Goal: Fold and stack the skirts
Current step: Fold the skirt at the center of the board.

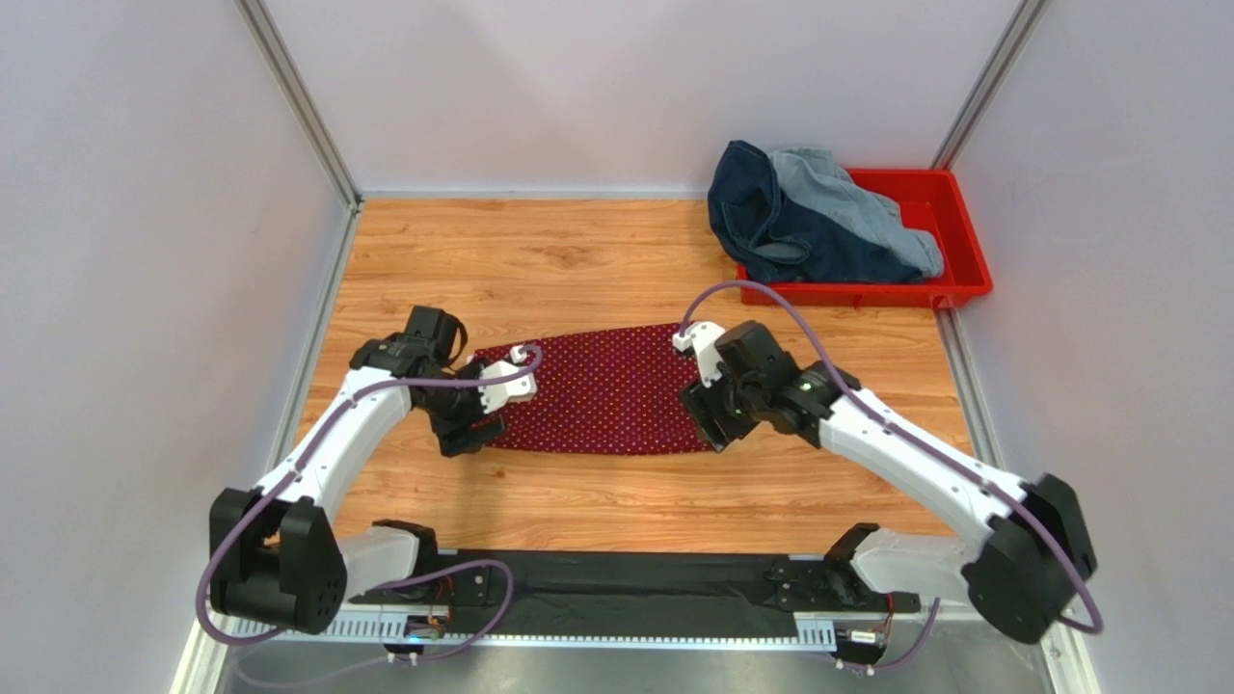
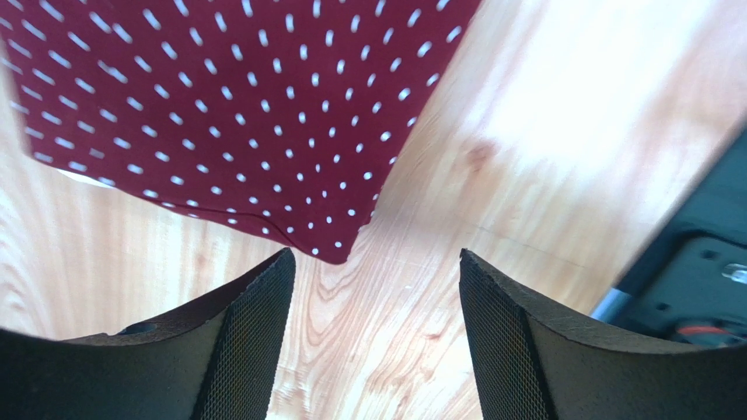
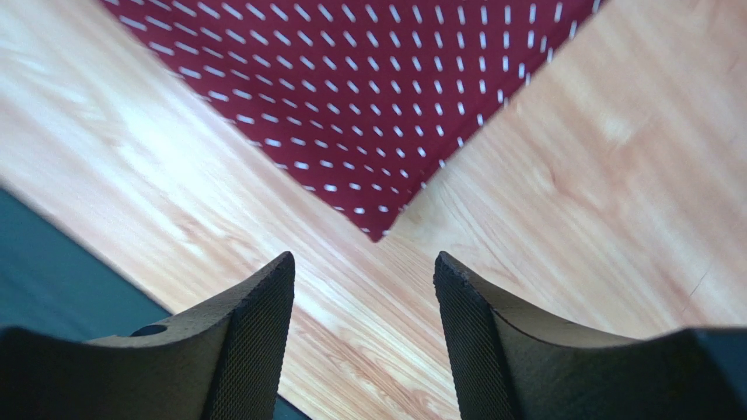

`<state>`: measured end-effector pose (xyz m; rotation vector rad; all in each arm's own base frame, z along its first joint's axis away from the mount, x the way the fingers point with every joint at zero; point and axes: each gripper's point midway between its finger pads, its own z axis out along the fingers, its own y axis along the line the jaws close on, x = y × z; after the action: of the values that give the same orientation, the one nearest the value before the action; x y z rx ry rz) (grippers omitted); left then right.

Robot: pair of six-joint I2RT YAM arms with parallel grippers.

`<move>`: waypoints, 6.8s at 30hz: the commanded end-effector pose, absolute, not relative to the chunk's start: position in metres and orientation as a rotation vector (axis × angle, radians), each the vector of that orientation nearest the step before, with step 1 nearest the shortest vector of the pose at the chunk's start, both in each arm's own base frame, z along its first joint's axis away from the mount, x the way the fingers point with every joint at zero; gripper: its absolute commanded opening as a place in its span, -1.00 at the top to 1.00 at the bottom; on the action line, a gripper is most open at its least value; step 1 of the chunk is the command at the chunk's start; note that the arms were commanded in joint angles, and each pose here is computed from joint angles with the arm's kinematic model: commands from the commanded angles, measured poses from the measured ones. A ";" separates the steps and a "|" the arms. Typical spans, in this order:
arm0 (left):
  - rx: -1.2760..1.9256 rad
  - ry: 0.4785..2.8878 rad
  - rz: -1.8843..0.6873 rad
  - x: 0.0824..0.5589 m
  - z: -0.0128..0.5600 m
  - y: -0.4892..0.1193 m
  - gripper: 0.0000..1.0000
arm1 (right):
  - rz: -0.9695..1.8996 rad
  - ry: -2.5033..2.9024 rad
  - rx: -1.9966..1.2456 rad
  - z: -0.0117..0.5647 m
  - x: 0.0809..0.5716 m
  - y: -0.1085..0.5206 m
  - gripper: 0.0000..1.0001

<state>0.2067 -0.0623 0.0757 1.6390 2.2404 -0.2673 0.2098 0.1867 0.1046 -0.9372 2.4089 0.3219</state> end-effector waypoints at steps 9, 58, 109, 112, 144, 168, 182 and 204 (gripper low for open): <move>1.171 2.422 -0.265 0.266 0.070 -0.079 -0.03 | 0.500 2.375 -0.725 0.101 0.238 0.231 0.44; 0.851 2.472 -0.342 0.382 0.067 -0.065 -0.26 | 0.354 2.754 -0.375 0.018 0.280 0.189 0.99; 1.208 2.442 -0.661 0.268 0.031 -0.071 0.34 | 0.041 1.859 -1.556 0.038 0.335 0.320 0.39; 1.252 2.459 -0.717 0.245 0.026 -0.079 0.38 | 0.022 1.893 -1.489 0.045 0.349 0.300 0.37; 1.974 1.505 -0.217 0.230 0.060 -0.115 -0.39 | 0.253 0.975 -2.064 0.058 0.180 0.347 -0.06; 2.024 1.543 -0.378 0.199 0.036 -0.127 -0.39 | 0.303 1.060 -2.135 0.033 0.184 0.344 1.00; 1.788 1.700 -0.753 0.170 0.112 -0.157 -0.48 | 0.857 1.480 -1.676 0.103 0.192 0.359 1.00; 1.660 1.681 -0.614 0.232 0.104 -0.213 -0.99 | 1.113 1.892 -1.011 0.093 0.290 0.331 1.00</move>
<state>0.2199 -0.1982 0.0855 1.7063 1.7428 -0.6047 0.2738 0.3241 0.0739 -1.0831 1.9516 1.0814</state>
